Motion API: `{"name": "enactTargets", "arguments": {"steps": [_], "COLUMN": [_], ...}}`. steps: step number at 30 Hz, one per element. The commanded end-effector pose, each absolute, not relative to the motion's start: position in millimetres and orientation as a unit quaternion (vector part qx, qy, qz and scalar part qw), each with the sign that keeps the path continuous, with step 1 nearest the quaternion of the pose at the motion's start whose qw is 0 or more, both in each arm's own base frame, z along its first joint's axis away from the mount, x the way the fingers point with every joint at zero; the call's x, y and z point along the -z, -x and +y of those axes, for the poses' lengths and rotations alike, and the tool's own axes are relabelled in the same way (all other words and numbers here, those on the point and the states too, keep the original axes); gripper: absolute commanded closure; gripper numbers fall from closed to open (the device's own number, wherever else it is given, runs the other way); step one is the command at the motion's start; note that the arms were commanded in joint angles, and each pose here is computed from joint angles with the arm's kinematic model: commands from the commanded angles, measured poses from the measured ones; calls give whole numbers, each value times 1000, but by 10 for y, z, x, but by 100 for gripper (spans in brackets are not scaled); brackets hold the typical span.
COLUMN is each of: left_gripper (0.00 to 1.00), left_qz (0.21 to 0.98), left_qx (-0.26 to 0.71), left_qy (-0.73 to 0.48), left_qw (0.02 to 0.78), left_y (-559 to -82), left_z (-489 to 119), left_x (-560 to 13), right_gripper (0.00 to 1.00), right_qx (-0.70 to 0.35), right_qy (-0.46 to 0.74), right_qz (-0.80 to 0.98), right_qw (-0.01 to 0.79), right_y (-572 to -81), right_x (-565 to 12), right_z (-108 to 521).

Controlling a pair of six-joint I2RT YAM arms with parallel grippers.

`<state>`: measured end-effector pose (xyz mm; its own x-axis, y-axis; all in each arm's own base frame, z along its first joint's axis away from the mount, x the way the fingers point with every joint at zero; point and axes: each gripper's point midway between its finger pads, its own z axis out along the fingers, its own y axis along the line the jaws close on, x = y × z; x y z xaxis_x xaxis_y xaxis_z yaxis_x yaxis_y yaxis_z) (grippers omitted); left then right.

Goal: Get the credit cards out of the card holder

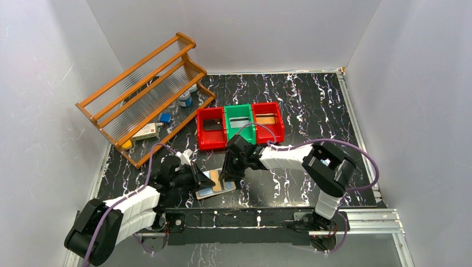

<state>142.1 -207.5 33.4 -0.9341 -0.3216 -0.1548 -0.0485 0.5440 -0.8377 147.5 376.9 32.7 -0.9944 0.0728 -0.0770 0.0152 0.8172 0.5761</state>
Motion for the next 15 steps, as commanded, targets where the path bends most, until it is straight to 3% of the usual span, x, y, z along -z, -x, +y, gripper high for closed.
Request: {"name": "enactTargets", "arguments": {"steps": [1, 4, 7, 15], "left_gripper": [90, 89, 82, 85], "left_qz": [853, 852, 852, 851], "left_qx": [485, 486, 485, 483], "left_qy": [105, 108, 110, 124], "left_qw": [161, 162, 162, 165], "left_y": [-1458, -1455, -1455, -1454], "left_z": [-2117, -2114, -2109, -2084], "left_x": [-460, -461, -459, -442], "right_gripper": [60, 60, 60, 60], "right_qx": [-224, -222, -222, -221], "right_qy": [-33, -34, -35, -37], "right_qz": [973, 974, 974, 974], "right_qw": [31, 30, 30, 27], "right_y": [-1393, -1388, -1391, -1390], "right_x": [53, 65, 71, 83], "right_z": [3487, 3478, 3474, 3467]}}
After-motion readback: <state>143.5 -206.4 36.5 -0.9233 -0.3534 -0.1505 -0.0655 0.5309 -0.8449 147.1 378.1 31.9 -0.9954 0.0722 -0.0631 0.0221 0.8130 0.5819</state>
